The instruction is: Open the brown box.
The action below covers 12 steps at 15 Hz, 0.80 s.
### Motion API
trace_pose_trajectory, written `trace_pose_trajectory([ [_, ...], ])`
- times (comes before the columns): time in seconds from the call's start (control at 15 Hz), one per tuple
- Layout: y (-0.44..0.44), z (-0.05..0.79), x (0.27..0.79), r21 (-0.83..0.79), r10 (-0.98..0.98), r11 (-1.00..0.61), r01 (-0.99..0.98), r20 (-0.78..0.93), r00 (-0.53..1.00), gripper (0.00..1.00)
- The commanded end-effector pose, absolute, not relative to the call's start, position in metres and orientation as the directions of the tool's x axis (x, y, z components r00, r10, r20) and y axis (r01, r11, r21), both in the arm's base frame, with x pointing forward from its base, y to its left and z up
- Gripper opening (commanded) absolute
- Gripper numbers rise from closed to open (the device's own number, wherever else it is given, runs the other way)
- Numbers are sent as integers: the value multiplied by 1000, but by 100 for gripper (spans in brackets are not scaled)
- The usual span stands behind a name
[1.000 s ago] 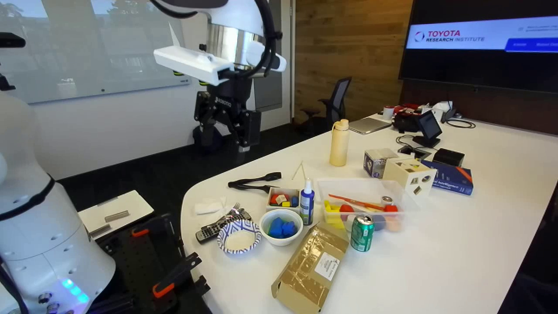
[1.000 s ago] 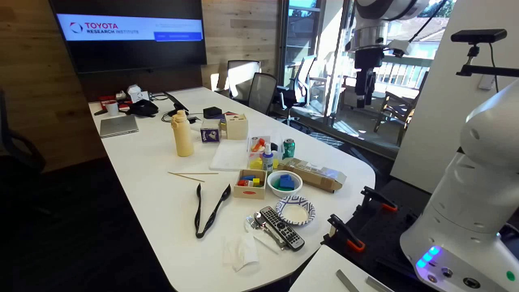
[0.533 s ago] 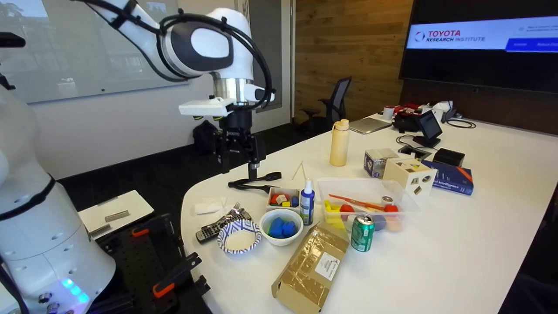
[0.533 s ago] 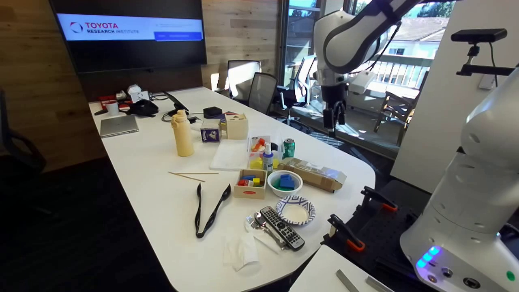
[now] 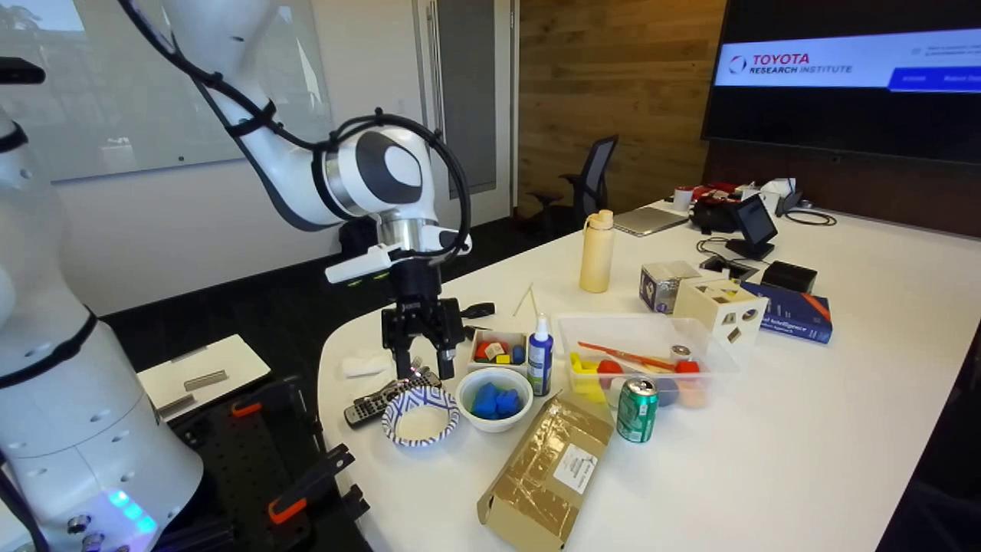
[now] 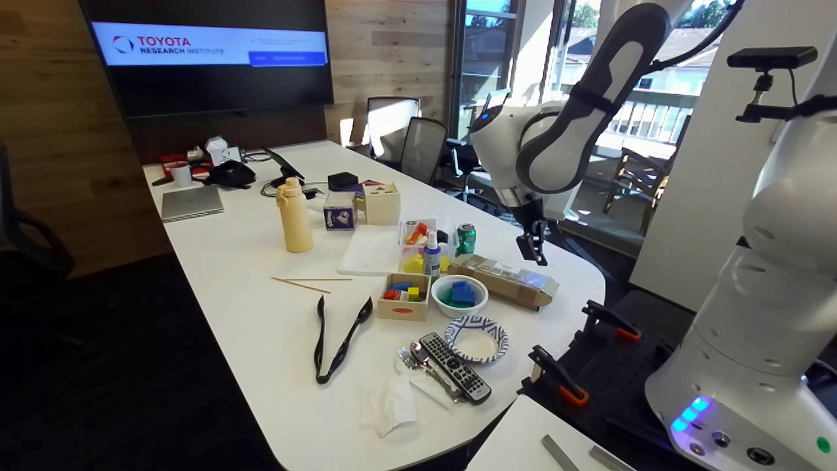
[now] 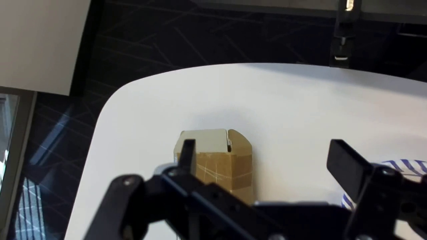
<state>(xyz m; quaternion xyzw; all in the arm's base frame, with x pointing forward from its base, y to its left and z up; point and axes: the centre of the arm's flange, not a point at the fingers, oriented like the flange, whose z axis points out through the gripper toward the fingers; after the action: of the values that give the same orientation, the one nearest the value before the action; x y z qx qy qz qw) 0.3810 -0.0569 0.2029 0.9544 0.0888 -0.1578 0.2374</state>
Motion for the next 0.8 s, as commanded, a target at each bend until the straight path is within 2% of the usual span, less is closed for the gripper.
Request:
trace_pose_trajectory([
  [0.0,-66,151,396,460,68,-851,254,-384,921,100],
  [0.4,-80,89,414,450,75,-836,314,-474,878,100],
  [0.73,-91,59,446,432,79,-852,295,-451,889,100],
])
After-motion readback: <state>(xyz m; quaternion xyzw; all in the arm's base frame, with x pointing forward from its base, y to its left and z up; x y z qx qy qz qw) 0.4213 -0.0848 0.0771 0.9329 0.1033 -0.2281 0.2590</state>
